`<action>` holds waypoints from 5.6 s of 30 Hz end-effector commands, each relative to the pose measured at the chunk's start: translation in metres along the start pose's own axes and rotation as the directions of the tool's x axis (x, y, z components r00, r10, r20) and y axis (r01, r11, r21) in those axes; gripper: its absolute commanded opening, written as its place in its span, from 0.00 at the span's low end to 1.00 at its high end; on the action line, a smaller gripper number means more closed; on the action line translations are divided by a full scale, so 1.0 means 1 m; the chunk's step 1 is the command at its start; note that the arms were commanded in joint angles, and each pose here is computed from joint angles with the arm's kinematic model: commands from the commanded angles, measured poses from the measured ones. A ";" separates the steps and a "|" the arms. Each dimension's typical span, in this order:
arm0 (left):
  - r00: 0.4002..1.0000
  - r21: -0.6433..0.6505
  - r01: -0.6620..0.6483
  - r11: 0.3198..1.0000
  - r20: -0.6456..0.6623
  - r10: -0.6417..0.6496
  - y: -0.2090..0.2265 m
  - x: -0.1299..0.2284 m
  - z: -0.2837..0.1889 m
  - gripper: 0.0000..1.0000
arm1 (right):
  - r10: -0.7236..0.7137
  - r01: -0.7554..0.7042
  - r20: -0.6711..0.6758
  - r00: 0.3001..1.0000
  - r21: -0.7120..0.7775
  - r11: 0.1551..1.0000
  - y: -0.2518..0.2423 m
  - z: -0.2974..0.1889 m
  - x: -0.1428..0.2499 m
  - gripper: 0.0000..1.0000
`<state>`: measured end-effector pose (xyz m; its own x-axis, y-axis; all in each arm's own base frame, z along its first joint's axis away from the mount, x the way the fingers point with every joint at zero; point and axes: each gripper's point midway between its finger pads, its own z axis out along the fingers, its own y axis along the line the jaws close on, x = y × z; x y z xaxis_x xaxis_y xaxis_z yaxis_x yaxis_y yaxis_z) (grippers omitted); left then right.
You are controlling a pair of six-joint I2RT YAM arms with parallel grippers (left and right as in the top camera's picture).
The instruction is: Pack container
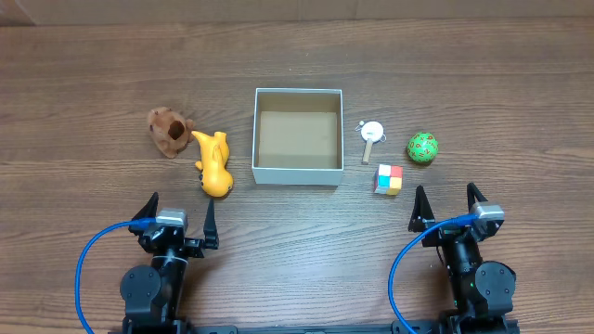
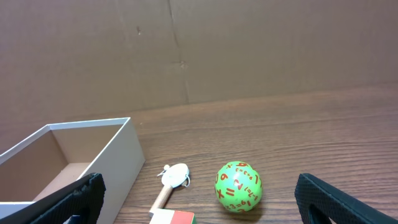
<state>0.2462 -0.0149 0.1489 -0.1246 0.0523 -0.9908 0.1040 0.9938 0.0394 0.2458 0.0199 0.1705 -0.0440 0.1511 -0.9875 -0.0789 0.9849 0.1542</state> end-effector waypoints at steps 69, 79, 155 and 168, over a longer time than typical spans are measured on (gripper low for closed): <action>1.000 0.007 -0.012 1.000 -0.002 0.012 -0.002 0.002 0.000 1.00 | -0.007 0.006 0.053 0.999 0.011 1.000 -0.002 0.000 -0.010 1.00; 1.000 0.007 -0.012 1.000 -0.002 0.012 -0.002 0.002 0.000 1.00 | 0.046 -0.048 0.013 0.999 0.107 0.993 -0.010 -0.003 -0.061 1.00; 1.000 0.007 -0.012 1.000 -0.002 0.012 -0.002 0.002 0.000 1.00 | 0.114 0.182 -0.972 0.205 0.152 0.971 0.022 0.089 0.174 0.66; 1.000 0.007 -0.012 1.000 -0.002 0.012 -0.002 0.002 0.000 1.00 | 0.090 0.164 -0.959 0.269 0.138 0.977 0.036 0.124 0.129 0.56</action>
<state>0.2462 -0.0148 0.1486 -0.1250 0.0522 -0.9908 0.1036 0.9938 0.0393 0.3376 0.0784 0.0211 -0.9854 0.0671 -0.1564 0.0716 0.9972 -0.0235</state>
